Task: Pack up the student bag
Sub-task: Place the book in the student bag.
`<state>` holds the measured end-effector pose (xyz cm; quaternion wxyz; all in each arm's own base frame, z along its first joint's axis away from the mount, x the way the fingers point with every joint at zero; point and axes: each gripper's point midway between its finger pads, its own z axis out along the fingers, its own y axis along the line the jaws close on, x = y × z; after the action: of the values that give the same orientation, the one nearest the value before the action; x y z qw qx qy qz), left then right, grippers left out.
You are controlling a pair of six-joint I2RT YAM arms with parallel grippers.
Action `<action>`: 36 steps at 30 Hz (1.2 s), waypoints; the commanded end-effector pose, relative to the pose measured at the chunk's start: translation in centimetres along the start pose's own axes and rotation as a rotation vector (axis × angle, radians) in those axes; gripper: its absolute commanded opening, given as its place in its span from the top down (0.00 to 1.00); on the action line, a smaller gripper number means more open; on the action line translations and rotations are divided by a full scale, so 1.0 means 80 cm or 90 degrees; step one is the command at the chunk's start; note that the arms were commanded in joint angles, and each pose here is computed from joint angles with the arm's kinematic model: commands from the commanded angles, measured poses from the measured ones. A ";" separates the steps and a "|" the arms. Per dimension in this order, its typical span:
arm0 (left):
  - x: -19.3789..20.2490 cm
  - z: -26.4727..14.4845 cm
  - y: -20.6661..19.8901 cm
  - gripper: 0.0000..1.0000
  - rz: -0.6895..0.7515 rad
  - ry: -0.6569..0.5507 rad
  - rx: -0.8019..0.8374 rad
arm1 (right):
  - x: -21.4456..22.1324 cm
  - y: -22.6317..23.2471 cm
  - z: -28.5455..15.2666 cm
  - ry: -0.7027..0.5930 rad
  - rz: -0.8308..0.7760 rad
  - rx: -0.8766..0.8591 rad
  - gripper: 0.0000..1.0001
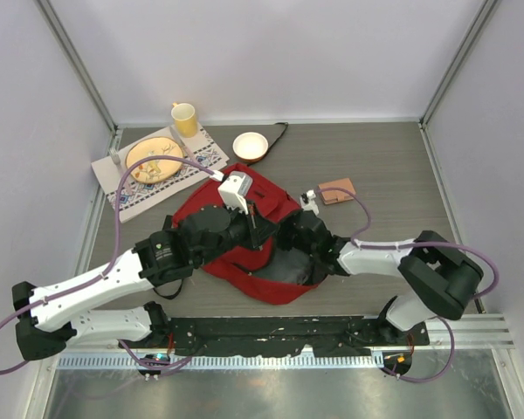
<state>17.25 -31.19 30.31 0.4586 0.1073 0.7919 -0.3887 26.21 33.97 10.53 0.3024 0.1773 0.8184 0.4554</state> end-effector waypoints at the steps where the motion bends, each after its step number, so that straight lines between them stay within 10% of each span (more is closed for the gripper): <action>1: -0.022 -0.004 -0.018 1.00 -0.029 -0.042 0.032 | -0.034 0.032 -0.039 -0.090 -0.042 -0.048 0.43; 7: -0.019 -0.005 -0.001 1.00 -0.032 -0.058 0.005 | -0.055 0.029 -0.125 -0.119 -0.155 -0.036 0.25; 18: -0.009 0.001 -0.004 1.00 -0.032 -0.038 0.013 | -0.110 -0.067 -0.239 -0.257 -0.136 0.176 0.25; 33: 0.025 0.021 -0.011 1.00 -0.048 0.024 0.031 | -0.069 -0.110 -0.192 -0.135 -0.186 0.288 0.25; 36: 0.026 0.021 -0.009 1.00 -0.048 0.023 0.028 | -0.064 -0.114 -0.186 -0.122 -0.187 0.290 0.40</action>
<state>16.82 -32.63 26.79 0.4173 0.1032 0.8138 -0.3911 19.17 15.66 8.75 0.3764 0.1593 0.8974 0.1660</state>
